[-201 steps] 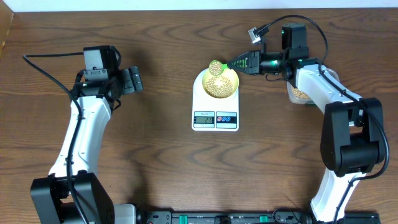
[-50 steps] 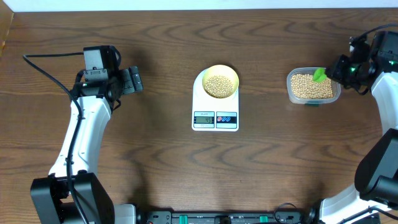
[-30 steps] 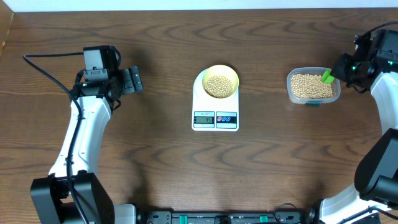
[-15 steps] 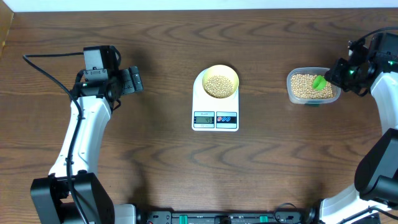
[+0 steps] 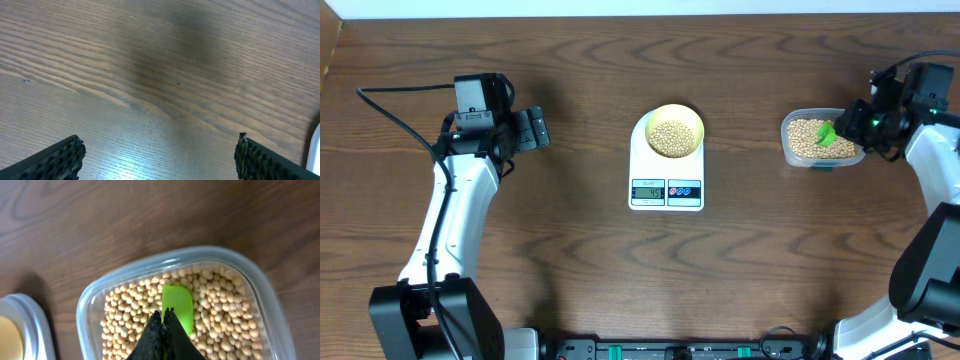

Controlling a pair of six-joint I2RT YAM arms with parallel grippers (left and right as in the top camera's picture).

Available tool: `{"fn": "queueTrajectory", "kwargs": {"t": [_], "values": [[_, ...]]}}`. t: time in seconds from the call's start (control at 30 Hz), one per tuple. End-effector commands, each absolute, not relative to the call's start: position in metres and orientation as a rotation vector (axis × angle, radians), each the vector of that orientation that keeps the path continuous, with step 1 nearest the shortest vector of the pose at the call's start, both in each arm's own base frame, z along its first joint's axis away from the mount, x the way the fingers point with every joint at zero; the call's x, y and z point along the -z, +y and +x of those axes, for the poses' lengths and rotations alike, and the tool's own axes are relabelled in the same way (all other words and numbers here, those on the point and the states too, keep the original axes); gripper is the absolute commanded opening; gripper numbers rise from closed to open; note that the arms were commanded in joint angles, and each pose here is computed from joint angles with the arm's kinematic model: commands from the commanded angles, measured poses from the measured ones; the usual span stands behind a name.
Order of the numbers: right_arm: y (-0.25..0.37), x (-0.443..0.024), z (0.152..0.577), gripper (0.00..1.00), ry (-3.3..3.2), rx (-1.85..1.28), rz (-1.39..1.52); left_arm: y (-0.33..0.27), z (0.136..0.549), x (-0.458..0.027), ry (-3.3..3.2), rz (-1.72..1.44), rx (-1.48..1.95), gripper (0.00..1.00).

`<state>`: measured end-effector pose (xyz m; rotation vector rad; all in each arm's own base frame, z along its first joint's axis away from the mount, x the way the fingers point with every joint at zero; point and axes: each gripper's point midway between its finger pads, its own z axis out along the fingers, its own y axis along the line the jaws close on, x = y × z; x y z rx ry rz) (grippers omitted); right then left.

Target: Scoop item into bowl and weigh 50g on scale

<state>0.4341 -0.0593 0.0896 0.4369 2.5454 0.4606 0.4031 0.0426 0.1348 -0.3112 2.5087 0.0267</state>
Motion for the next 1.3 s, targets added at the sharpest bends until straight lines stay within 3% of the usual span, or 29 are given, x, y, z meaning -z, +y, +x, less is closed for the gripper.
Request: {"fn": "queueTrajectory", "kwargs": {"t": [0.0,0.27,0.87,1.27], "values": [[-0.05,-0.083,0.431,0.01,2.541,-0.527,0.458,0.045,0.403,-0.13,2.521,-0.331,-0.045,0.98],[-0.041,-0.102,0.437,0.01,2.438,-0.759,0.412,0.045,0.403,-0.13,2.521,-0.331,-0.045,0.98],[-0.078,-0.121,0.409,0.01,2.311,-1.065,0.606,0.045,0.403,-0.13,2.521,-0.331,-0.045,0.98],[-0.062,-0.151,0.406,0.01,2.183,-1.289,0.477,0.045,0.403,-0.13,2.521,-0.331,-0.045,0.98]]}}
